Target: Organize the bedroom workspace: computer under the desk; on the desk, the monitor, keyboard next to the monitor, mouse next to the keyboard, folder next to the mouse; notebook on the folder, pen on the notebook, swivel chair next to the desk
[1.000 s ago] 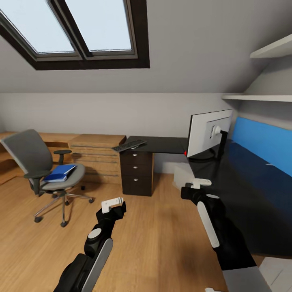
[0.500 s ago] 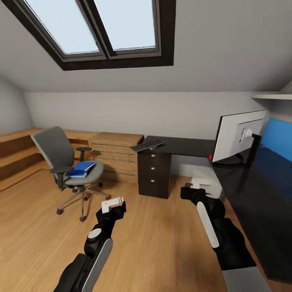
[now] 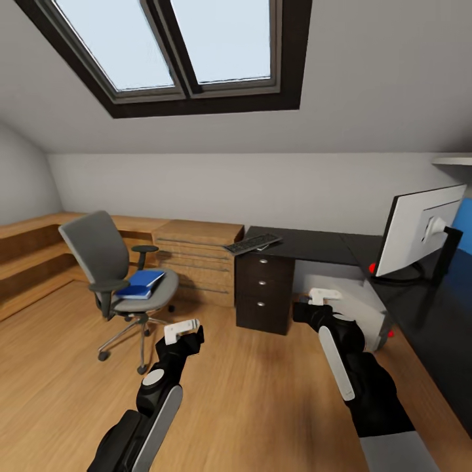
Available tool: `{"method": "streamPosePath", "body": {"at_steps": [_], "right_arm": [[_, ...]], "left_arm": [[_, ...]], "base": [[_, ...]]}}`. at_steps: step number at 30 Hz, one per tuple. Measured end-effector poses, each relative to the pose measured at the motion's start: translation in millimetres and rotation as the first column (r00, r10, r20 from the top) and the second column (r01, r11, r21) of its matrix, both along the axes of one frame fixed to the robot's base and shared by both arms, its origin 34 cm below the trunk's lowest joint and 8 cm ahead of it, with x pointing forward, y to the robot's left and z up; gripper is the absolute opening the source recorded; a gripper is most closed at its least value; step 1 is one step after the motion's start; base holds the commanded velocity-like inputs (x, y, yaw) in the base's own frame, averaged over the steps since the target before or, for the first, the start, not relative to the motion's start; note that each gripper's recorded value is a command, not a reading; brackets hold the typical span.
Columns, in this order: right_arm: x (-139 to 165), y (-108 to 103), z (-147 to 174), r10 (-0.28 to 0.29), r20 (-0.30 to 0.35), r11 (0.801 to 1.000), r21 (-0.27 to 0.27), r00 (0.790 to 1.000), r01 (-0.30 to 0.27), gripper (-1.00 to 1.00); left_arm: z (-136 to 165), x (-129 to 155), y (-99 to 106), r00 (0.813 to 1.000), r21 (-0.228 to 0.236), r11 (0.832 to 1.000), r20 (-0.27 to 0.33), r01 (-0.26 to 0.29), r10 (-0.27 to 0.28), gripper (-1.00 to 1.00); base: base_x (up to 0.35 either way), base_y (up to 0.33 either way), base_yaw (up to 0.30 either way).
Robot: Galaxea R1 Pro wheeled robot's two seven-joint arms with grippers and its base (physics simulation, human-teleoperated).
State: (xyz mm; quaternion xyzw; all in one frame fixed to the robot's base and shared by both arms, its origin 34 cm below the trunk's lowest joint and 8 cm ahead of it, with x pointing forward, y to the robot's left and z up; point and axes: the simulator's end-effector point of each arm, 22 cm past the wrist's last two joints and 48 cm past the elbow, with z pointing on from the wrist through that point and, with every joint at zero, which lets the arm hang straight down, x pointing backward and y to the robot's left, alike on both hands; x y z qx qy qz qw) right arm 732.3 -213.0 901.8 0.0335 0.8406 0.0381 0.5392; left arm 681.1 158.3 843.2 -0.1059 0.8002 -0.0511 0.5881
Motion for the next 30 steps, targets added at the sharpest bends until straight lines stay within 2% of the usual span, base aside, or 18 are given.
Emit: {"method": "streamPosePath", "body": {"at_steps": [15,22,30], "right_arm": [[0.4,-0.9,24.3,-0.002,0.011,1.000,-0.002,1.000,0.002,-1.00],[1.3,-2.3,31.9,-0.004,0.013,1.000,-0.003,1.000,0.004,-1.00],[1.4,-2.4,31.1,-0.005,0.011,1.000,-0.003,1.000,0.005,-1.00]], "left_arm": [[23.9,0.5,-2.3,1.000,0.002,1.000,0.010,0.004,-0.004,1.00],[28.5,0.8,-3.2,1.000,0.004,1.000,0.003,0.007,-0.007,1.00],[22.5,0.7,-4.0,1.000,0.006,1.000,-0.009,0.009,-0.008,1.00]], "base": [[0.274,0.216,-0.008],[0.277,0.193,-0.211],[0.055,0.025,-0.264]]}}
